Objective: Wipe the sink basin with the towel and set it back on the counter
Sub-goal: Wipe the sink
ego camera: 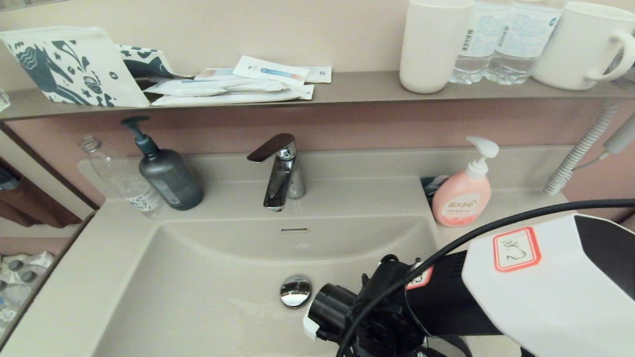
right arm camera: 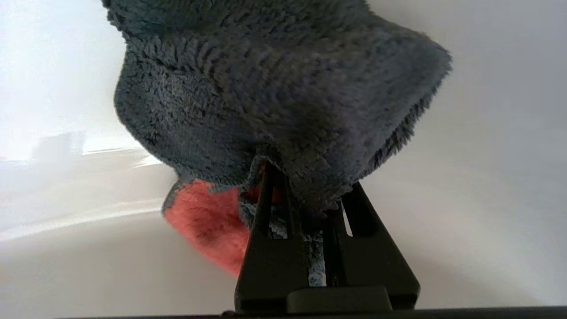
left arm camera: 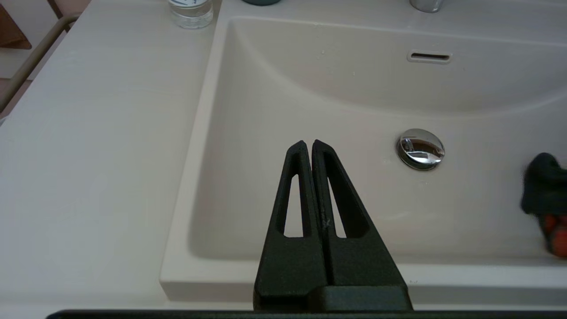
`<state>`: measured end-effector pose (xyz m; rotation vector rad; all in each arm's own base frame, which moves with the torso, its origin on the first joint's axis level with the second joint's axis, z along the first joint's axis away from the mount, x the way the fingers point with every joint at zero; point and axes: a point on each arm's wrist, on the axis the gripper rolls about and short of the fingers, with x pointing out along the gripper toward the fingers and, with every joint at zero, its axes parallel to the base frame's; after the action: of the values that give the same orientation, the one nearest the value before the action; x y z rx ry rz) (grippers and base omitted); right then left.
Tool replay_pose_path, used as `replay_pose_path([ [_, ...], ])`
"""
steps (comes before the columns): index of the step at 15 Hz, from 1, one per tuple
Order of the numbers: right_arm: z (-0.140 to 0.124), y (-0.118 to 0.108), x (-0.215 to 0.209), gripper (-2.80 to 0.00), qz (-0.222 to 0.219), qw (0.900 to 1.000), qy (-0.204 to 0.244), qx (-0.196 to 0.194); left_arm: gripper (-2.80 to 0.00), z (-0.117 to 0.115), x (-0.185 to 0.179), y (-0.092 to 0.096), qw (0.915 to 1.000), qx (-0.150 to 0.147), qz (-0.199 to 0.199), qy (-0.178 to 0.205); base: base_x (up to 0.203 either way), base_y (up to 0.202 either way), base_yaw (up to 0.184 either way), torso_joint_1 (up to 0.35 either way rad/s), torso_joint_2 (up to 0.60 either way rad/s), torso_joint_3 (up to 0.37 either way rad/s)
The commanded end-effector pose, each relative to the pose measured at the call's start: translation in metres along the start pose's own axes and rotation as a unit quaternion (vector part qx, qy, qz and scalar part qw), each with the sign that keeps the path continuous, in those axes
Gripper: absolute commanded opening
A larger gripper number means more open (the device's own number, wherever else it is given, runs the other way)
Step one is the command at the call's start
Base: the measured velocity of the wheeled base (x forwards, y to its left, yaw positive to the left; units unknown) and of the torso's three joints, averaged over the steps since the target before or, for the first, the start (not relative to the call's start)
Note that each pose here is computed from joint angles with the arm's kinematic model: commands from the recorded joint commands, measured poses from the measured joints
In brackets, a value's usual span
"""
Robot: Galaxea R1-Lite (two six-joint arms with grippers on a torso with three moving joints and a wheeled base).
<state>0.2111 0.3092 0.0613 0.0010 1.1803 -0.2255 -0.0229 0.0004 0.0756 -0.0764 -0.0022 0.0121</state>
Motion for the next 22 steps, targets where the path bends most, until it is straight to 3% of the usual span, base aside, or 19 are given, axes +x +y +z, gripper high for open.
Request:
replay_pose_path([
  [1,-0.008,0.011,0.020,-2.80,-0.014,1.000,0.008,-0.008,-2.80,0.000,0.000,0.000,1.0000,0.000,0.001,0.000,0.000,0.000,0.000,0.000,0.00,0.000],
  [7,-0.002,0.048,0.038,-2.80,0.041,0.999,0.005,0.013,-2.80,0.000,0.000,0.000,1.0000,-0.001,0.001,0.001,0.000,0.000,0.000,0.000,0.00,0.000],
  [16,-0.006,0.095,0.050,-2.80,0.076,0.997,-0.006,0.000,-2.80,0.000,0.000,0.000,1.0000,0.000,0.000,0.001,0.000,0.000,0.000,0.000,0.00,0.000],
  [22,-0.008,0.117,0.035,-2.80,0.165,0.986,-0.024,-0.019,-2.80,0.000,0.000,0.000,1.0000,-0.001,0.001,0.000,0.000,0.000,0.000,0.000,0.00,0.000],
])
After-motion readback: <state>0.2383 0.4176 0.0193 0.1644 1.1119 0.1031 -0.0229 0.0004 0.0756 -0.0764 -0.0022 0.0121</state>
